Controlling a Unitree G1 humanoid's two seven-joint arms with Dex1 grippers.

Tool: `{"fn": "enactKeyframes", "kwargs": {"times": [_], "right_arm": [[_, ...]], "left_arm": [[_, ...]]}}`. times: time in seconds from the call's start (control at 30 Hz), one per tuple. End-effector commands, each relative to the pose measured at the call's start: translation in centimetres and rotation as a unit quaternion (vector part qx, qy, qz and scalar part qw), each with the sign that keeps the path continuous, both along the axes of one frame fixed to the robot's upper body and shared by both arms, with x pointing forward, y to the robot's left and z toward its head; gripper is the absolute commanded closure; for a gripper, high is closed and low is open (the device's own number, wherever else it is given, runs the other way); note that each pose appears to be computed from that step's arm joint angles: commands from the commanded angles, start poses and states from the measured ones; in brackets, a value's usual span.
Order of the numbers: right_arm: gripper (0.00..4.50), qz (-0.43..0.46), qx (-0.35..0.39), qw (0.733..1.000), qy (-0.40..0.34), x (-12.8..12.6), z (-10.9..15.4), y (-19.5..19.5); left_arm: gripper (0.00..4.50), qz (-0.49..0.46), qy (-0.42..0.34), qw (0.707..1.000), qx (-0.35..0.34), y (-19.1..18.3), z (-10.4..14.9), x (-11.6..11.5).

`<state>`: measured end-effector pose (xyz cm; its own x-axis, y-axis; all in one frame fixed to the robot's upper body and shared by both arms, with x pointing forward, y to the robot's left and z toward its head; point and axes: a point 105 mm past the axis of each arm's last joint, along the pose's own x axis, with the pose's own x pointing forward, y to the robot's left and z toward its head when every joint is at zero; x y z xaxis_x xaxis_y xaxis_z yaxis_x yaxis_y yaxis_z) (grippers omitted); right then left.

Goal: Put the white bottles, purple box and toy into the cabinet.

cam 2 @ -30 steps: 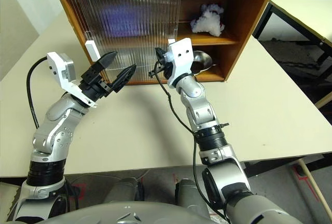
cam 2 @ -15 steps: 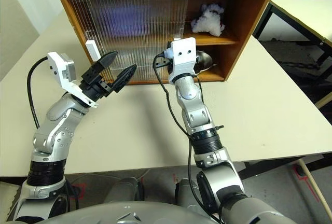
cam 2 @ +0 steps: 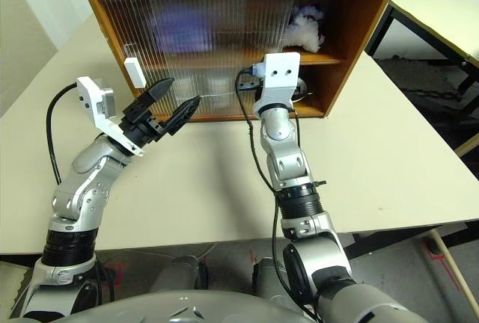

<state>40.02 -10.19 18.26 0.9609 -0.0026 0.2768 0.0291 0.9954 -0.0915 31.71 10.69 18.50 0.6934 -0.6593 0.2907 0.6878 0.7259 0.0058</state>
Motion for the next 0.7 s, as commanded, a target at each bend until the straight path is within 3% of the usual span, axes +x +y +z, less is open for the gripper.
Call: {"fn": "enactKeyframes", "kwargs": {"times": [0.03, 0.7], "right_arm": [[4.47, -0.064, -0.005, 0.998, 0.015, 0.6, -0.9, -3.0], [4.47, -0.198, -0.057, 0.978, 0.023, 2.3, -1.8, -10.5]], "left_arm": [[0.00, -0.007, -0.007, 1.000, 0.003, -0.3, 0.3, 0.1], [0.00, -0.008, -0.008, 1.000, 0.003, -0.4, 0.2, 0.0]]}}
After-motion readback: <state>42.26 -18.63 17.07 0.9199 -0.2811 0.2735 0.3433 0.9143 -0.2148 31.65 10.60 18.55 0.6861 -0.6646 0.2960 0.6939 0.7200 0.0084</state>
